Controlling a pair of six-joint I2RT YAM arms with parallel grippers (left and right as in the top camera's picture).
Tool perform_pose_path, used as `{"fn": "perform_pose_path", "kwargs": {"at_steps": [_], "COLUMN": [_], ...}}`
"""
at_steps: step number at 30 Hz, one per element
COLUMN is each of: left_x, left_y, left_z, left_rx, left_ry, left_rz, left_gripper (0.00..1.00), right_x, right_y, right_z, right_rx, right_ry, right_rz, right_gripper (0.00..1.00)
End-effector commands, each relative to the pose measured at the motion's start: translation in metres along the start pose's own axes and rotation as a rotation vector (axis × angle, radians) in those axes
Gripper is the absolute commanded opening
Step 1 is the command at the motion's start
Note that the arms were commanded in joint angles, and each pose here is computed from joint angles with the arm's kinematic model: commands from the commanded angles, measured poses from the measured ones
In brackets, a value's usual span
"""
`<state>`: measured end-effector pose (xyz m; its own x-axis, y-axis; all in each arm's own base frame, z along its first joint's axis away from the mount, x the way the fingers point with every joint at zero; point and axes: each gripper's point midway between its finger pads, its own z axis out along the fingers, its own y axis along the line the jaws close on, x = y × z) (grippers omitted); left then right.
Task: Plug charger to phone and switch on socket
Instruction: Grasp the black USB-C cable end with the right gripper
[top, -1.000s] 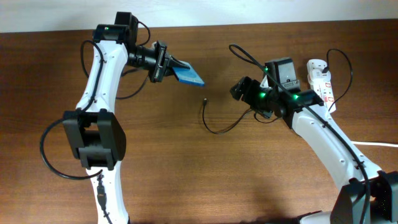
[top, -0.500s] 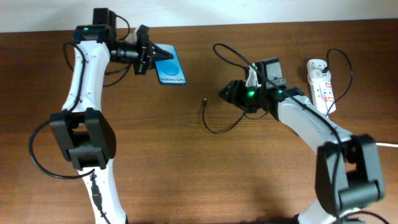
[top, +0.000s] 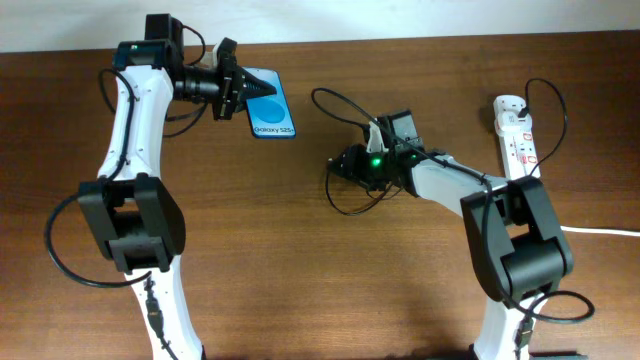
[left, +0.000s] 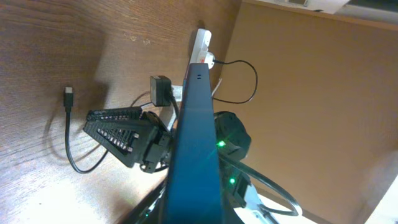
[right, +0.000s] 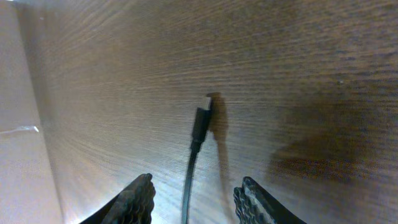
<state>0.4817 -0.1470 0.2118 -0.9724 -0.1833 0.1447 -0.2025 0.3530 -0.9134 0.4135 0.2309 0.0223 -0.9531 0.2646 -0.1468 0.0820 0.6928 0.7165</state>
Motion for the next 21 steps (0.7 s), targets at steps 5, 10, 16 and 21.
{"fn": "perform_pose_path", "kwargs": {"at_steps": [5, 10, 16, 21], "left_x": [0.010, 0.010, 0.010, 0.010], "left_y": [-0.016, -0.016, -0.016, -0.016], "left_z": [-0.015, -0.015, -0.015, -0.015], "left_rx": [0.040, 0.039, 0.039, 0.039], "left_ry": [-0.001, 0.000, 0.000, 0.000], "left_rz": [0.044, 0.043, 0.043, 0.043], "left_gripper": [0.00, 0.00, 0.00, 0.00], "right_x": [0.009, 0.010, 0.021, 0.021], "right_y": [0.005, 0.005, -0.013, -0.012], "right_z": [0.018, 0.020, 0.039, 0.043], "right_rx": [-0.019, -0.020, -0.022, -0.042], "right_ry": [0.018, 0.018, 0.074, 0.077], "right_rz": [-0.051, -0.038, 0.073, 0.076], "right_gripper": [0.47, 0.47, 0.45, 0.44]}}
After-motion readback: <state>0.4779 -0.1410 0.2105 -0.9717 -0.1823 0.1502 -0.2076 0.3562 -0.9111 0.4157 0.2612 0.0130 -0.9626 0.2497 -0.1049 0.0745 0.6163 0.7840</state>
